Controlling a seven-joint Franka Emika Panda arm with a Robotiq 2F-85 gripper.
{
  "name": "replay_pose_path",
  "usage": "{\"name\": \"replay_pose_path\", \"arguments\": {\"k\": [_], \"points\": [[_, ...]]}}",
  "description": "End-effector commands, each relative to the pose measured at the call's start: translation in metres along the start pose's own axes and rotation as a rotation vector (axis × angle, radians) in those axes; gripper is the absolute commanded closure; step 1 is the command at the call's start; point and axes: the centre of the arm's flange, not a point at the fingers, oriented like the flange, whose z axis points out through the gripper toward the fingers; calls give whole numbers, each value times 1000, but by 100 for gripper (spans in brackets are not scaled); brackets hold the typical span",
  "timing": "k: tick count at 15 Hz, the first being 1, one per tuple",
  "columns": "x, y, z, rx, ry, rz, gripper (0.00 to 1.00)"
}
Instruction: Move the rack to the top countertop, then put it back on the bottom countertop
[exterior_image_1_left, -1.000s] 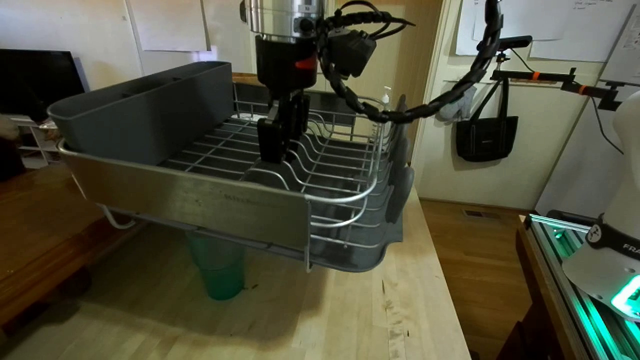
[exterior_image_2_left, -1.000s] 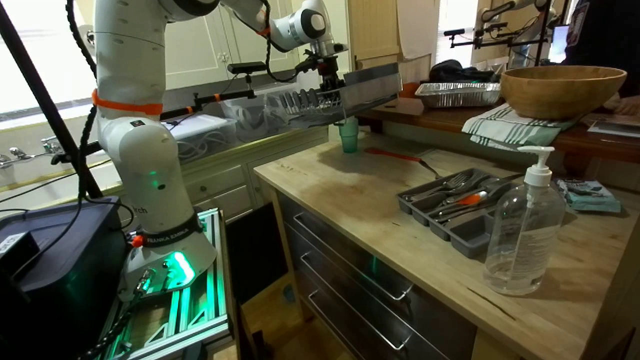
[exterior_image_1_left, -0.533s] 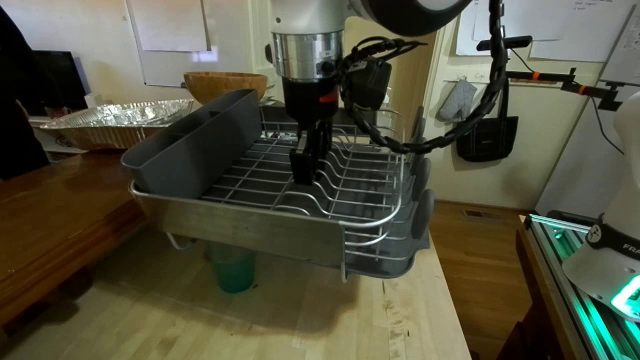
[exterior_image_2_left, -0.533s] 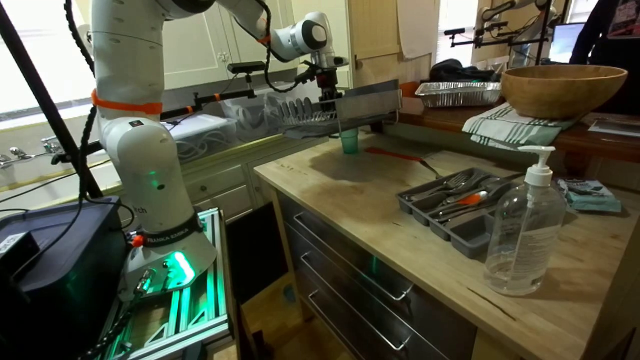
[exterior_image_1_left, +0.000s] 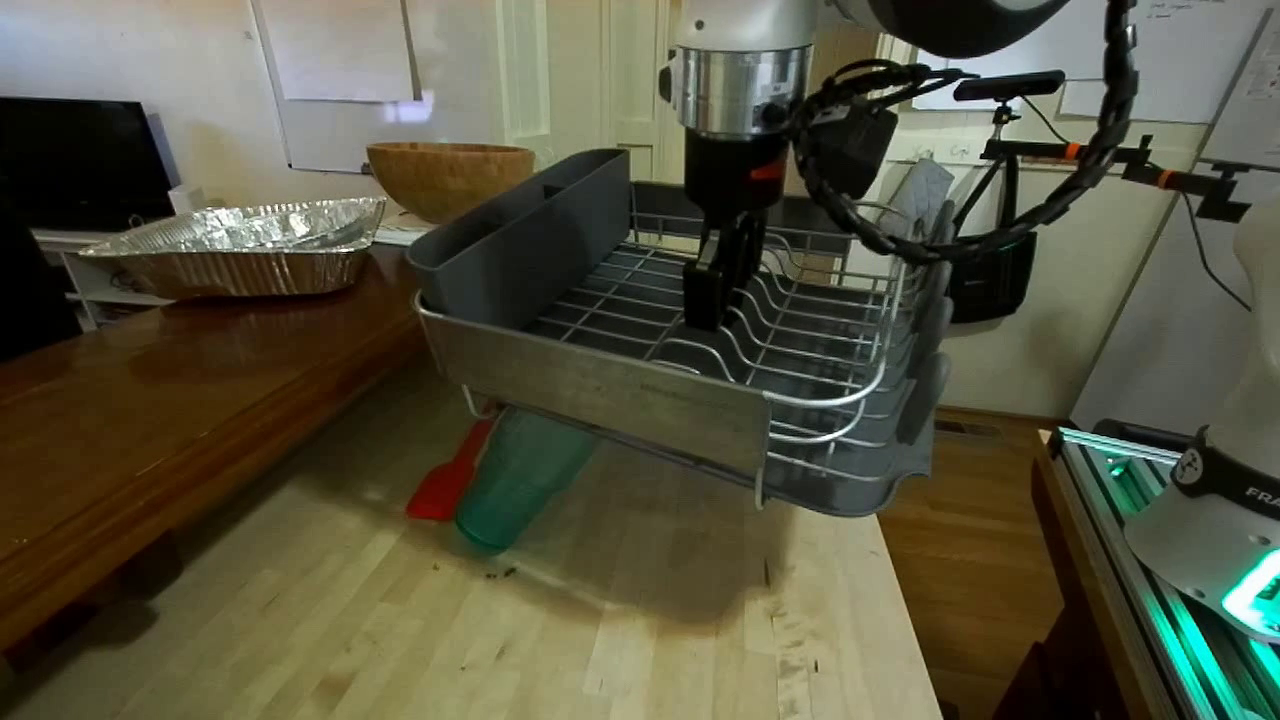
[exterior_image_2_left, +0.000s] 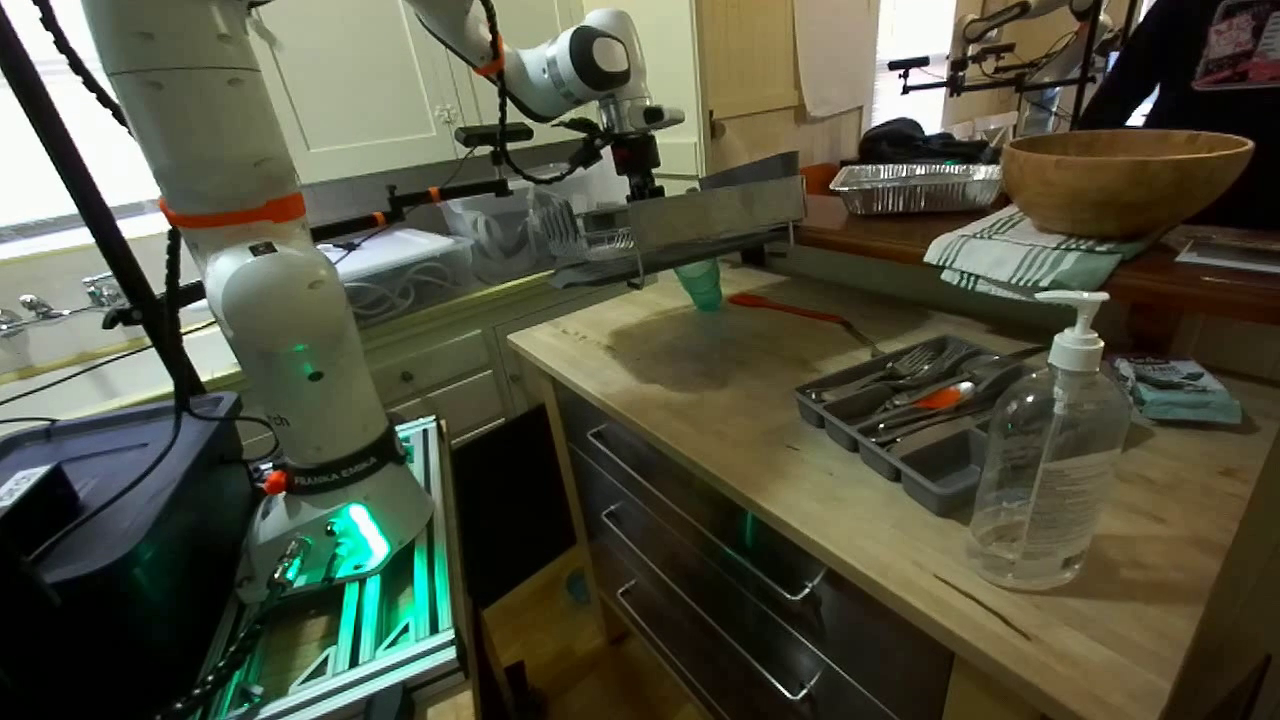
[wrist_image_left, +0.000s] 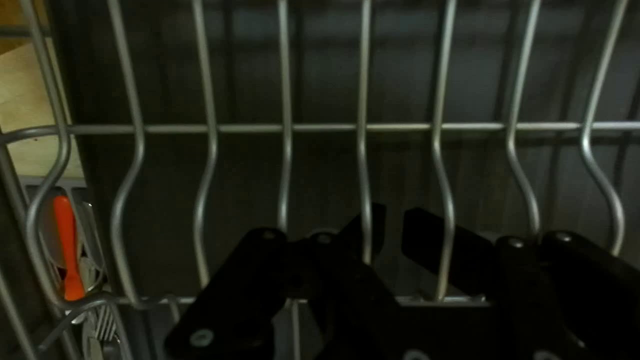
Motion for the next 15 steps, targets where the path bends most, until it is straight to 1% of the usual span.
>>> {"name": "replay_pose_path", "arguments": {"k": [1,5,11,15], "points": [[-43,42,-27,20,108,114,95],[-55,61,-9,32,104,191,95],[-57,66,22,49,61,287,95],[-60,70,39,73,95,353,95]]}}
